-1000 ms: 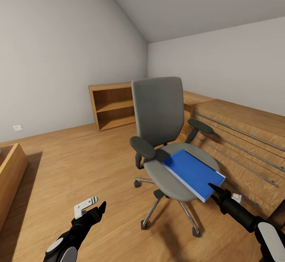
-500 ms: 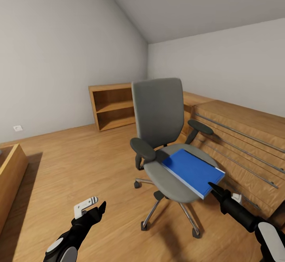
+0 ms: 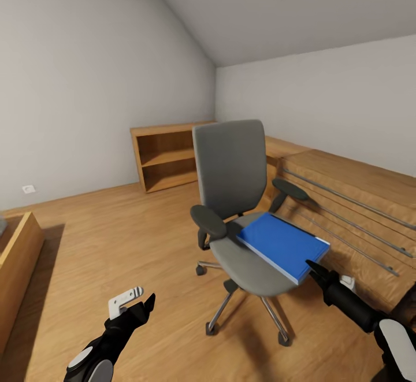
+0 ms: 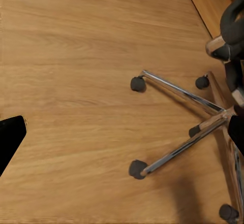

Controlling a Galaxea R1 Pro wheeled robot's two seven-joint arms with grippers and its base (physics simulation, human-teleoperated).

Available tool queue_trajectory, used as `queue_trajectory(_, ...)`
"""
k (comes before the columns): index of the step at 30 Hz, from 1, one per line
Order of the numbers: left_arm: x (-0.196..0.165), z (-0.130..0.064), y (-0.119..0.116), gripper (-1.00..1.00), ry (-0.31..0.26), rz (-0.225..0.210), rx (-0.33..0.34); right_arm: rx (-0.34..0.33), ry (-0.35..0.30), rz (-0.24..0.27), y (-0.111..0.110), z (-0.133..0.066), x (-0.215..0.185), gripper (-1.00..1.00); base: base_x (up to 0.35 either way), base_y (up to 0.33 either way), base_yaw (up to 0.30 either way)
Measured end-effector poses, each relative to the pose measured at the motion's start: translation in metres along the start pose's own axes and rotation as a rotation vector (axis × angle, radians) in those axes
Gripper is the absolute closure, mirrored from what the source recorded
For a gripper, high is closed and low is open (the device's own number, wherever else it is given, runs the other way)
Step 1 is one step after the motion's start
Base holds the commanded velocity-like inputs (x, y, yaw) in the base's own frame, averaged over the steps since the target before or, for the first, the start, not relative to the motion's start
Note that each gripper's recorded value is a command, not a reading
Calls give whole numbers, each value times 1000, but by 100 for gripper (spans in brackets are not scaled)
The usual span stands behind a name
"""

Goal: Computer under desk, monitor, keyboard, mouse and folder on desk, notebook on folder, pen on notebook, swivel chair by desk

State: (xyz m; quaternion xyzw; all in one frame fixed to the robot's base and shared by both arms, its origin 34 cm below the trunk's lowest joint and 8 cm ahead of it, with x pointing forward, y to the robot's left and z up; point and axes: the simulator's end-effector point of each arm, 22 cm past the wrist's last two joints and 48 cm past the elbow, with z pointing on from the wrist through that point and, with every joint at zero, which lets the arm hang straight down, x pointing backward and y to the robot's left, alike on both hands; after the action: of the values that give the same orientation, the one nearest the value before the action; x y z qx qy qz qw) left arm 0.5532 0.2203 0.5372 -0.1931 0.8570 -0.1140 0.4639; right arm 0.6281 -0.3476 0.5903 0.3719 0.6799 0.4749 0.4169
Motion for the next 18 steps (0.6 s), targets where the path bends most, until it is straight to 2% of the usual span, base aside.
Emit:
queue_trajectory(10,-17,-7,-10,-100,4,0,0,-21,-9,-27,35,0,-11,100,-325,-30,0)
queue_trajectory(13,-18,-9,-15,-100,12,6,5,-42,-17,-47,54,0,-15,100,-251,-60,0)
queue_trajectory(17,-23,-13,-22,-100,14,12,9,-102,-28,-77,93,2,-12,100,-86,-20,0)
queue_trajectory(18,-25,-13,-23,-100,15,12,9,-131,-33,-83,109,2,-9,100,-36,-8,0)
